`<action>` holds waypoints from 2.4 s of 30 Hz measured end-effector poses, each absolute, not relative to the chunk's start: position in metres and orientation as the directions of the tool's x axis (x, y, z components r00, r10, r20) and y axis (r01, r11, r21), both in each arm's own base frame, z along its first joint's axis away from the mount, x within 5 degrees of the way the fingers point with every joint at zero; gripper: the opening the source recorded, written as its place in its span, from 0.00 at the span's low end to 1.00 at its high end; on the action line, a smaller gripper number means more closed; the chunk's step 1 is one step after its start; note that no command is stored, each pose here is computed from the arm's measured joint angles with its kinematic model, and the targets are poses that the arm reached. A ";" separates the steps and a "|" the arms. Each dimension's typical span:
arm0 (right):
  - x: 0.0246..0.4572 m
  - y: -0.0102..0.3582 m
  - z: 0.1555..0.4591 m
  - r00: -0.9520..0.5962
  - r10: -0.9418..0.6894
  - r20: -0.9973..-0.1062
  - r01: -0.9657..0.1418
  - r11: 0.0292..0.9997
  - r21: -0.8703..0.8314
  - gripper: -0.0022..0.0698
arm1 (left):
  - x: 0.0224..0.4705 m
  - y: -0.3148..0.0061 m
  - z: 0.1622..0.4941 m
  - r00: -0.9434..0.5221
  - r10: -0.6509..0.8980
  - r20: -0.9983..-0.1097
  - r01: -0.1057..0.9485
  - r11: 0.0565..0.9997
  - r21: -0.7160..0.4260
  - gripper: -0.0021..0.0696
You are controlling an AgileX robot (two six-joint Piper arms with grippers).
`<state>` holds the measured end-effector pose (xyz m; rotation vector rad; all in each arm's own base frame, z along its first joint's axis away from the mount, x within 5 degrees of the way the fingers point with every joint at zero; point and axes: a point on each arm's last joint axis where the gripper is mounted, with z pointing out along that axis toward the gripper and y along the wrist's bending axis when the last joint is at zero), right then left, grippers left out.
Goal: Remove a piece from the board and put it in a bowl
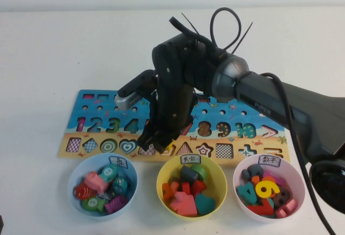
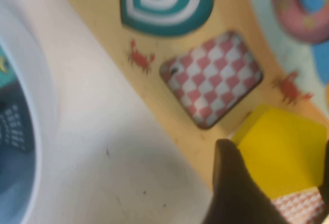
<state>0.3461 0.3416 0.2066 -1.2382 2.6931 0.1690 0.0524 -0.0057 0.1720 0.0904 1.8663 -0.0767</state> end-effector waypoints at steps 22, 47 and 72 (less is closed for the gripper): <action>0.346 0.342 0.223 -0.630 -0.737 -0.246 -0.764 0.644 0.026 0.45 | 0.052 -0.006 0.172 -0.292 0.023 -0.956 0.102 0.995 -0.007 0.02; 0.246 0.269 0.244 -0.643 -0.749 -0.162 -0.766 0.633 0.112 0.68 | 0.052 -0.006 0.172 -0.292 0.023 -0.956 0.102 0.995 -0.007 0.02; 0.139 0.154 0.347 -0.425 -0.496 -0.757 -0.772 0.635 0.018 0.01 | 0.052 -0.006 0.172 -0.292 0.023 -0.956 0.102 0.995 -0.007 0.02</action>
